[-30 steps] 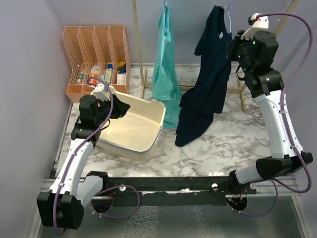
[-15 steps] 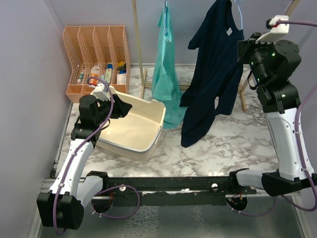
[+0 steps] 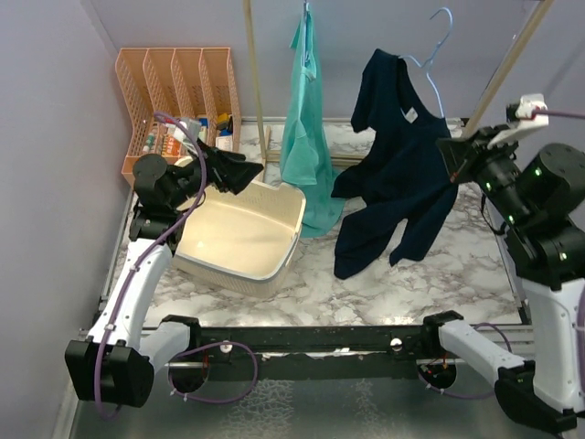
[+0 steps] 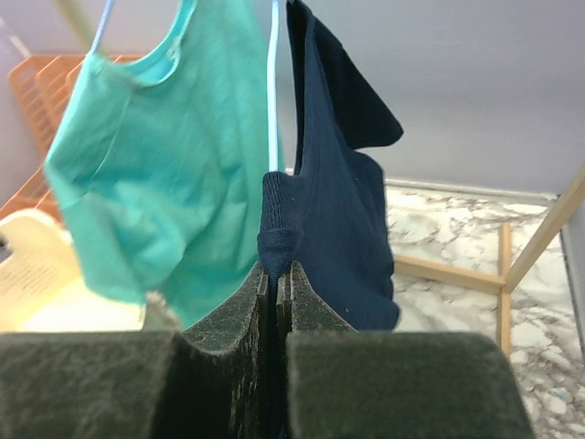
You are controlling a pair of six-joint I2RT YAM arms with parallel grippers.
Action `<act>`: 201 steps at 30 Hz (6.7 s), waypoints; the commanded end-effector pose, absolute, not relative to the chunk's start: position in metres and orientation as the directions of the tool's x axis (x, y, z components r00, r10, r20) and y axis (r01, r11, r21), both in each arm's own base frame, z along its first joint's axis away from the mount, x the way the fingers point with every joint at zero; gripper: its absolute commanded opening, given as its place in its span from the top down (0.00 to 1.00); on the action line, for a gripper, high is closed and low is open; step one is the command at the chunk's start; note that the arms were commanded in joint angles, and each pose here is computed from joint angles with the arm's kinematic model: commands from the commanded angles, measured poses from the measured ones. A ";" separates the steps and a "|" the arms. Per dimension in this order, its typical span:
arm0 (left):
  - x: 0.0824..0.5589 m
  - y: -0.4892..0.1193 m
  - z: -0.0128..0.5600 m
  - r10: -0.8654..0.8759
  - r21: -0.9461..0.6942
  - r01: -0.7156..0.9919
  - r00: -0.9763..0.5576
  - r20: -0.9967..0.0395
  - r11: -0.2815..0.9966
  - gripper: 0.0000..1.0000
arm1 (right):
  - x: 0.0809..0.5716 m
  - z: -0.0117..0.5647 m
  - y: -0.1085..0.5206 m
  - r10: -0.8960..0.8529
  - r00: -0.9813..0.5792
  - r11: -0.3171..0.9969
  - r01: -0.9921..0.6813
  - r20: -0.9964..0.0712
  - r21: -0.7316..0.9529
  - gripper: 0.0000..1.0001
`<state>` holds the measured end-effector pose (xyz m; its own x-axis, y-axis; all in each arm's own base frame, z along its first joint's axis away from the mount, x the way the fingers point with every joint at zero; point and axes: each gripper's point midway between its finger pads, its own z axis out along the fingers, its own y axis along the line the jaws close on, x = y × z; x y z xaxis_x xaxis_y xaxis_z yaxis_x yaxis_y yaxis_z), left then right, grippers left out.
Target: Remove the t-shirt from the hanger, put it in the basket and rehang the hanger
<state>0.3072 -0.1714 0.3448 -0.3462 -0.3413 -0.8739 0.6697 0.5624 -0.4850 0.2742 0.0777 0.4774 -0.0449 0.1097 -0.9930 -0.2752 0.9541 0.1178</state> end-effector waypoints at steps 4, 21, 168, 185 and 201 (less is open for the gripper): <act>0.240 -0.213 0.487 -0.357 -0.085 0.966 0.008 -0.934 0.242 0.15 | 0.182 0.487 0.102 0.130 -0.020 0.851 -0.511 -0.991 0.121 0.99; 0.197 -0.301 0.517 -0.163 0.123 0.937 0.073 -0.984 -0.326 0.11 | 0.106 0.442 0.163 0.060 -0.173 0.474 -0.862 -0.983 0.181 0.99; 0.200 -0.354 0.419 0.129 -0.318 0.772 -0.298 -0.946 -0.550 0.01 | 0.133 0.414 0.060 0.107 -0.275 0.928 -0.319 -0.956 0.195 0.99; 0.253 -0.321 0.478 -0.040 -0.424 0.883 -0.440 -0.897 -0.203 0.01 | 0.118 0.484 0.038 0.230 -0.083 0.927 -0.286 -0.970 0.244 0.99; 0.326 -0.176 0.437 0.017 -0.051 0.443 -0.149 -0.989 0.895 0.01 | 0.261 0.497 0.064 0.198 0.064 0.977 -0.089 -0.978 0.192 0.99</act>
